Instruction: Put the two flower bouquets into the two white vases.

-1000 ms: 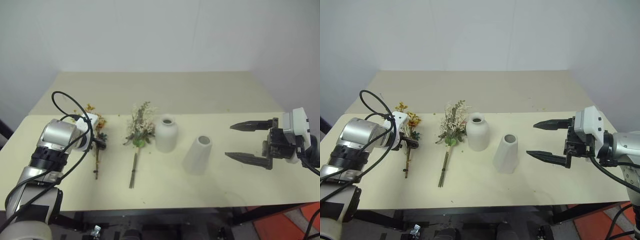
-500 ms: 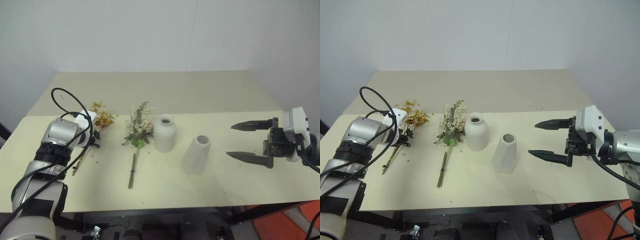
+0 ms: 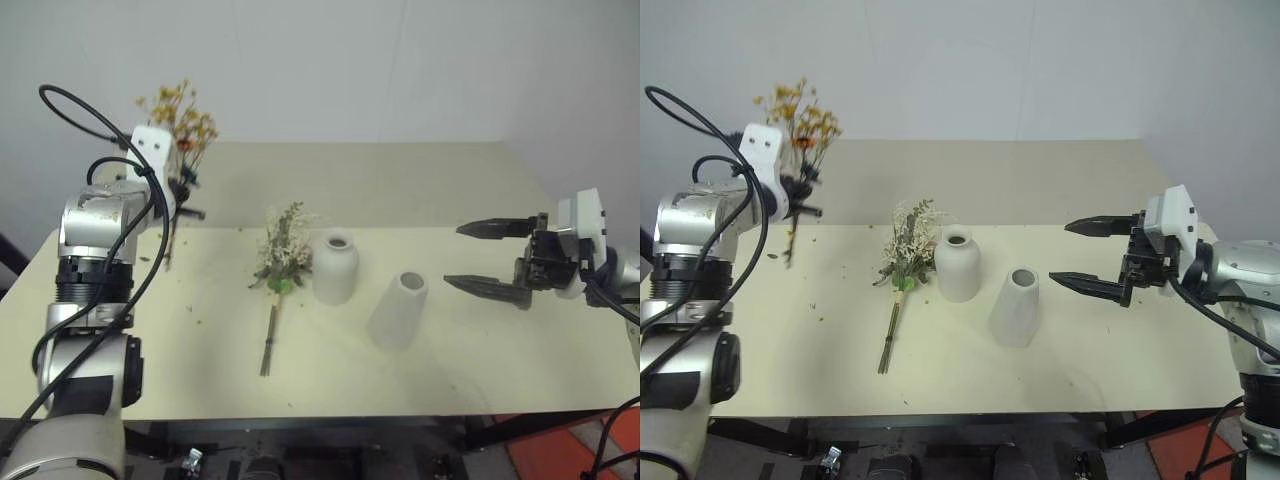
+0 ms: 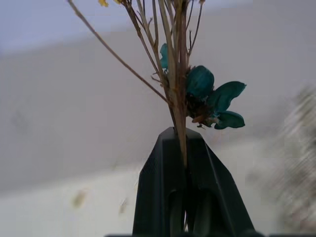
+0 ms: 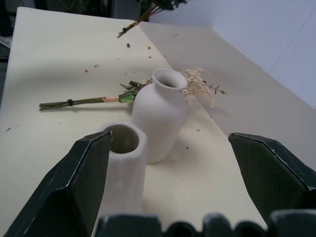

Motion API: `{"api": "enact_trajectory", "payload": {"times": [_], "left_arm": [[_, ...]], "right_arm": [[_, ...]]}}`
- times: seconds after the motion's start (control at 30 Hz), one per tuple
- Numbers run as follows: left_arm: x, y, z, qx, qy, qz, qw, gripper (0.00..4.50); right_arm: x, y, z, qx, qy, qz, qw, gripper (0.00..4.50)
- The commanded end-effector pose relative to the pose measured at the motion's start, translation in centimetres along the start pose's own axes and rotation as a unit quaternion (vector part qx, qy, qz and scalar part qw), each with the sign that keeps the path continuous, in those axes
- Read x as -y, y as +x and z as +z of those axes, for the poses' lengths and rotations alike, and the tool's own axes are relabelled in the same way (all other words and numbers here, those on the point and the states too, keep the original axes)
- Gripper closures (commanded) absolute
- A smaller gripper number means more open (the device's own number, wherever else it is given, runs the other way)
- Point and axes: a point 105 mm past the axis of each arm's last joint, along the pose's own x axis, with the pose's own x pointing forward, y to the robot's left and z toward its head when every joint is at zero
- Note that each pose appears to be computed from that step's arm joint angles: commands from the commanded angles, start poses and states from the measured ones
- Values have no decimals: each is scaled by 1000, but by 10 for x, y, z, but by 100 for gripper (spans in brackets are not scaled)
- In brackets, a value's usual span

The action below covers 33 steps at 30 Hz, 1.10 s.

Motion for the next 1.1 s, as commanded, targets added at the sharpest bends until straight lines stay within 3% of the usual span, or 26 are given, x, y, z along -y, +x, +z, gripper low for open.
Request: {"api": "enact_trajectory", "payload": {"times": [0.03, 0.33, 0.7, 0.87, 1.1], "left_arm": [[35, -15, 69, 209, 13, -95, 973, 448], [102, -20, 103, 327, -87, -300, 892, 448], [161, -28, 92, 332, -96, -443, 827, 448], [169, -39, 90, 322, -94, -488, 806, 448], [178, -42, 71, 299, -79, -517, 798, 448]], "right_arm": [[11, 1, 12, 15, -26, -27, 999, 5], [19, 2, 12, 24, -11, -49, 998, 5], [16, 4, 11, 28, -4, -61, 998, 5], [15, 3, 9, 27, 1, -66, 997, 5], [15, 4, 7, 29, 6, -66, 997, 5]]}}
